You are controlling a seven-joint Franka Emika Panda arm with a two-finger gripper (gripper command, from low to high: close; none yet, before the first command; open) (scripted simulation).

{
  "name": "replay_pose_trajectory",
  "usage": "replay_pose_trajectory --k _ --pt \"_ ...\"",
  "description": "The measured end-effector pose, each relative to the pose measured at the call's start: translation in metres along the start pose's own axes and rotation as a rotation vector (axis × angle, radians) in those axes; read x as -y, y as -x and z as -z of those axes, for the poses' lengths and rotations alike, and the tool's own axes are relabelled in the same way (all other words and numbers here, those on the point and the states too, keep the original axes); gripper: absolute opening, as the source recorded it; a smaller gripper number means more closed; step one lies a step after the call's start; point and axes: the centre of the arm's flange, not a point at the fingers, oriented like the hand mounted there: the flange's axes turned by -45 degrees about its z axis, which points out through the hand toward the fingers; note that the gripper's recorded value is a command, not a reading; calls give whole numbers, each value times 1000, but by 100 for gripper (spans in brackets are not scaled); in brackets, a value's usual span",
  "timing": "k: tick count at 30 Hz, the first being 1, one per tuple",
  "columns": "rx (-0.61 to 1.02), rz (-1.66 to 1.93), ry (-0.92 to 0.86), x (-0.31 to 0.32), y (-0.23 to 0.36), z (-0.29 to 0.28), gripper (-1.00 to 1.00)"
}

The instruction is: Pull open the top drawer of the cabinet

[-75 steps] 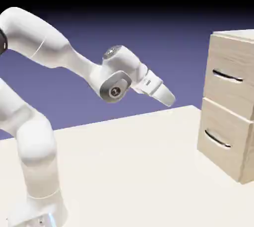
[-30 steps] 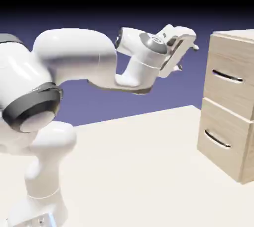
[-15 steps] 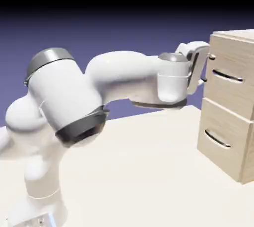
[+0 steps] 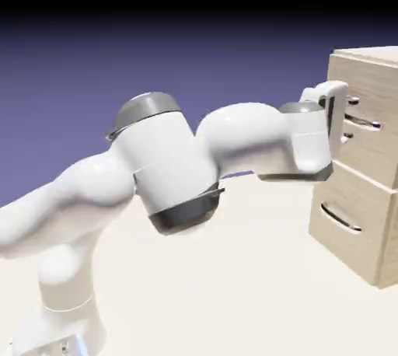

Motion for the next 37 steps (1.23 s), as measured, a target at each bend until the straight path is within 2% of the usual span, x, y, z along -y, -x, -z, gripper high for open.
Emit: replay_pose_trajectory --k 7,17,33,34,37 --pt "-1 2 1 -1 0 67 -100" --pt "1 1 0 0 0 68 -100" --pt "0 1 -2 0 0 251 -100" --pt "0 1 -2 0 0 259 100" --pt "-1 -2 0 0 1 270 100"
